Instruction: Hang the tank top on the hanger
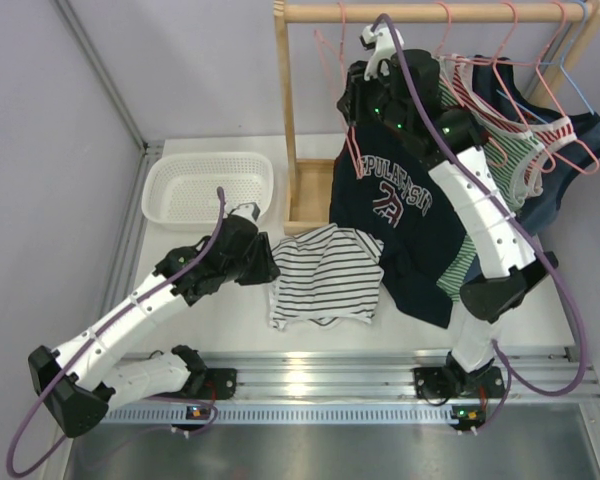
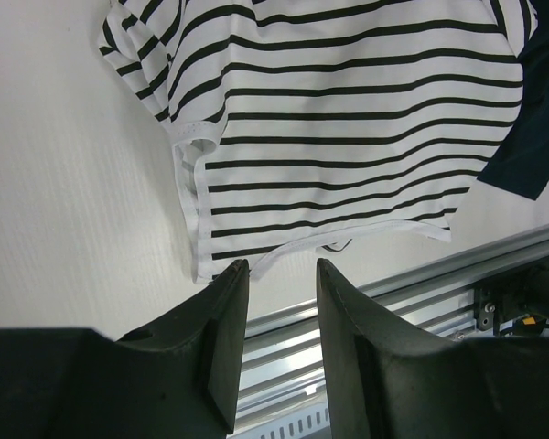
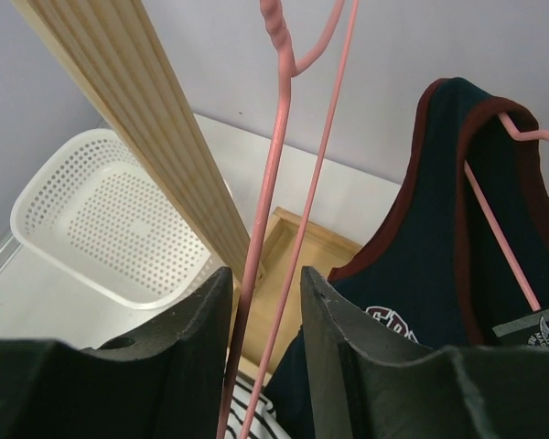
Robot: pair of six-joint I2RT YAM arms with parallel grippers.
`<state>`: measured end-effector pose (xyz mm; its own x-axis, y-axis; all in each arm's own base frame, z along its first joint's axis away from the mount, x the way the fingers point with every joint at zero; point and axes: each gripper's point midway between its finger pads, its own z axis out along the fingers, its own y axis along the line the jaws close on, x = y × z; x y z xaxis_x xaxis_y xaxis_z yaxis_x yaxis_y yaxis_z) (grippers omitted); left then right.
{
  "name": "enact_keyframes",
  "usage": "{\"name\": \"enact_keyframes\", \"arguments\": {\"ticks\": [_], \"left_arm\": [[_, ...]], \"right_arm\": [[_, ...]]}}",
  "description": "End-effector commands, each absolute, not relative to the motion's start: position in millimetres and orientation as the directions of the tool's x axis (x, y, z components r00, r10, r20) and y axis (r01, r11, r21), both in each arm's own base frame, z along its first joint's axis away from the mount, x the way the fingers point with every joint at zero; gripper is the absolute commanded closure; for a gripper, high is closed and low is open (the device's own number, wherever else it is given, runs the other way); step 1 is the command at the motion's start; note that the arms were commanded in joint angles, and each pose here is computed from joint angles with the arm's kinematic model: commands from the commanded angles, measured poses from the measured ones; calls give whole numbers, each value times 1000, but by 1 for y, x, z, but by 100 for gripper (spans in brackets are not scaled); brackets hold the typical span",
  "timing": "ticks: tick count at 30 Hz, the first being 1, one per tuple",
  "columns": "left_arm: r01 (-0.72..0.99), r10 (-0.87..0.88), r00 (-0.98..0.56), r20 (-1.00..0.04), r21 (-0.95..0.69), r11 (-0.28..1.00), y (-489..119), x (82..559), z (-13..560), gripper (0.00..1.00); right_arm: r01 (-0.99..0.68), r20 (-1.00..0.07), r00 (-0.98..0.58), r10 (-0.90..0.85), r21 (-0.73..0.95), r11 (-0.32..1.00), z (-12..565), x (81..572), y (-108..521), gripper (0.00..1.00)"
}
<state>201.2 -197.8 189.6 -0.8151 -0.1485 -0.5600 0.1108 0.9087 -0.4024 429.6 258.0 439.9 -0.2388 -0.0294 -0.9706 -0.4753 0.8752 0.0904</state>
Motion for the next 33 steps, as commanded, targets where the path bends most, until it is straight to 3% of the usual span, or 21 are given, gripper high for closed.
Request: {"name": "enact_keyframes", "arguments": {"ticks": [1, 9, 29, 33], "left_arm": [[131, -154, -795, -587, -414, 901, -201, 207, 201, 59], [131, -157, -794, -587, -416, 900, -202, 207, 199, 59], [134, -147, -798, -584, -410, 902, -205, 210, 194, 59], [132, -148, -798, -584, -410, 903, -205, 211, 194, 59]], "right_arm": [[-483, -978, -210, -1, 103, 870, 450, 435, 263, 64], [-475, -976, -216, -4, 102, 874, 449, 440, 266, 65], [-425, -984, -176, -29, 49, 904, 459, 435, 257, 80], [-419, -987, -160, -32, 38, 907, 465, 436, 255, 92]]}}
